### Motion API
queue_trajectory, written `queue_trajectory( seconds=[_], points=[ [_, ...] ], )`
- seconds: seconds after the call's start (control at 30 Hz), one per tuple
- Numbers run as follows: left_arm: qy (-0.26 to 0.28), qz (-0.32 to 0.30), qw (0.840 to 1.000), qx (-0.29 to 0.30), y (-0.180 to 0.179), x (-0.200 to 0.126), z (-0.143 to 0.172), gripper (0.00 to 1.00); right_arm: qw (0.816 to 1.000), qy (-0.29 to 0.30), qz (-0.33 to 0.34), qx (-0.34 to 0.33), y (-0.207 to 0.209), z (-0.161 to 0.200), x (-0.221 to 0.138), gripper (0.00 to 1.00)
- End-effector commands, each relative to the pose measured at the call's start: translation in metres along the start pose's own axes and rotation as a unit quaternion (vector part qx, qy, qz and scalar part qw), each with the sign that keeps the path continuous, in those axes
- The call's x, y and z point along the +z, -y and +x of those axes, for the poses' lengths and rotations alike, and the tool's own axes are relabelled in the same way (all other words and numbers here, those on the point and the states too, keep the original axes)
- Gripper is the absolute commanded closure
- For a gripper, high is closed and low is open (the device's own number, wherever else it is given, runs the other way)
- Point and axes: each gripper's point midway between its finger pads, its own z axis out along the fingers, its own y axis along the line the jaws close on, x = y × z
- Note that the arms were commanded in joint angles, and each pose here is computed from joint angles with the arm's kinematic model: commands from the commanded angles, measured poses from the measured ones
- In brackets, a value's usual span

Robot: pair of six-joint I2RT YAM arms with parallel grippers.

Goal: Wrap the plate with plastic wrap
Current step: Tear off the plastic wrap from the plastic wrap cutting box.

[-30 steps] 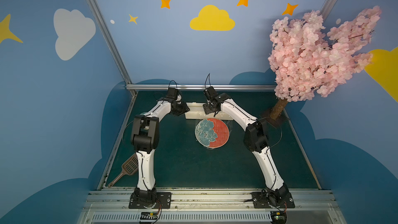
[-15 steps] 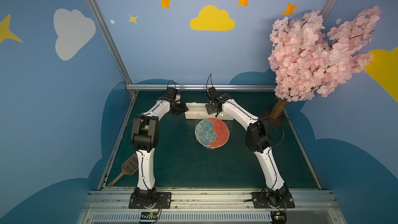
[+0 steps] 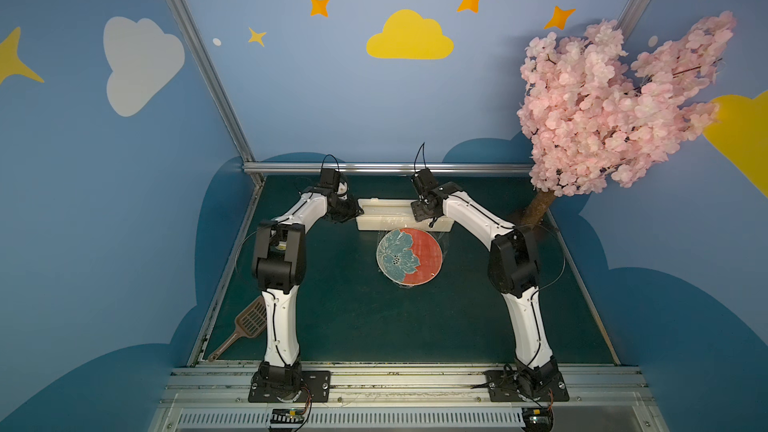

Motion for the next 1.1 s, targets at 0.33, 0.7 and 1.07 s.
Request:
queue_trajectory(
  seconds=[0.33, 0.7, 1.07],
  points=[
    [-0.046, -0.055, 0.997, -0.042, -0.043, 0.006, 0.020, 0.73, 0.996, -0.068, 0.064, 0.005, 0.071, 0.038, 0.002, 0.25],
    [-0.045, -0.052, 0.997, -0.047, -0.044, 0.005, 0.019, 0.73, 0.991, -0.092, 0.072, 0.064, 0.115, 0.068, 0.007, 0.25],
    [-0.042, -0.044, 0.997, -0.048, -0.040, 0.002, 0.017, 0.75, 0.986, -0.124, 0.050, 0.101, 0.126, 0.082, 0.012, 0.24]
  ],
)
